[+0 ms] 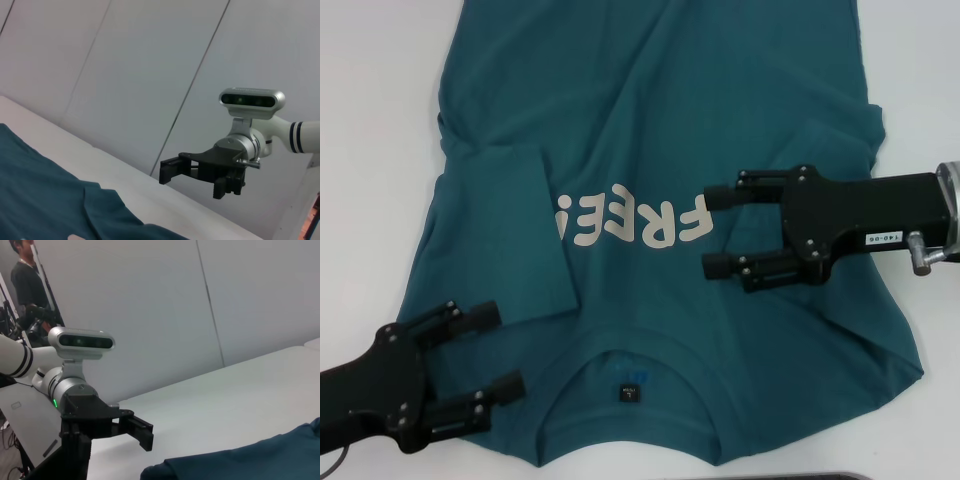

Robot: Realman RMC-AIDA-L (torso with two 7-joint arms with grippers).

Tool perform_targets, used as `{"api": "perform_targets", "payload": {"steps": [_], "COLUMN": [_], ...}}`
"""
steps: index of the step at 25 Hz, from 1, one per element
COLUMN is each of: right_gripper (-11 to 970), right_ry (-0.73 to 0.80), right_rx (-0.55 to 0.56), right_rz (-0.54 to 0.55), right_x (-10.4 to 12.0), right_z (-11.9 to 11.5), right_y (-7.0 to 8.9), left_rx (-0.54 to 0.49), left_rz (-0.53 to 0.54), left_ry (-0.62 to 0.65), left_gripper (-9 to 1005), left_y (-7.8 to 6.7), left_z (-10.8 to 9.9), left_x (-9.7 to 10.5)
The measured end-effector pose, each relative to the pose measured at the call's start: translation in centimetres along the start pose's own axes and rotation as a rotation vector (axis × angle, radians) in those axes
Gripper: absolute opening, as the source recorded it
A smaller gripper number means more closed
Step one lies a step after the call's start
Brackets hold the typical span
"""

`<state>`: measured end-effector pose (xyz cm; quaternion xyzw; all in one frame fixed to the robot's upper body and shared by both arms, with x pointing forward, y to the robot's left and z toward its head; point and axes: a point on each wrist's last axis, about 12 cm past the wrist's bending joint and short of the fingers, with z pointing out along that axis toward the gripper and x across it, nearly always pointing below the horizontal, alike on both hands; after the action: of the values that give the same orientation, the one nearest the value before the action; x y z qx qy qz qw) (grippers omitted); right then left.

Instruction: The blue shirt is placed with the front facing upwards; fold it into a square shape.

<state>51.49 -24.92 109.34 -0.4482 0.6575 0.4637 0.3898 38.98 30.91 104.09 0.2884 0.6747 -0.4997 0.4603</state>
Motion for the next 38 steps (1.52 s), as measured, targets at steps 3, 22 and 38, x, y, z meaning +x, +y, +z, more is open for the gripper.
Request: {"api": "perform_targets", "payload": {"steps": [3, 22, 38], "right_gripper": [853, 853, 853], "right_ry": [0.002, -0.007, -0.003], "right_rx": [-0.002, -0.003, 0.003], "right_rz": [0.0, -0.045, -0.037], "right_x": [0.0, -1.7, -1.7], "right_z": [0.1, 0.9, 0.9], "right_y": [0.0, -1.1, -1.2], "left_rx": [0.002, 0.013, 0.007], "left_rz": [-0.002, -0.014, -0.034], "left_ry": [0.002, -0.03, -0.039], "left_gripper": [874, 874, 874], "left_y": [0.0, 0.0, 0.3], "left_z": [0.0, 1.2, 1.1], "left_x": [0.0, 0.0, -0.4]}}
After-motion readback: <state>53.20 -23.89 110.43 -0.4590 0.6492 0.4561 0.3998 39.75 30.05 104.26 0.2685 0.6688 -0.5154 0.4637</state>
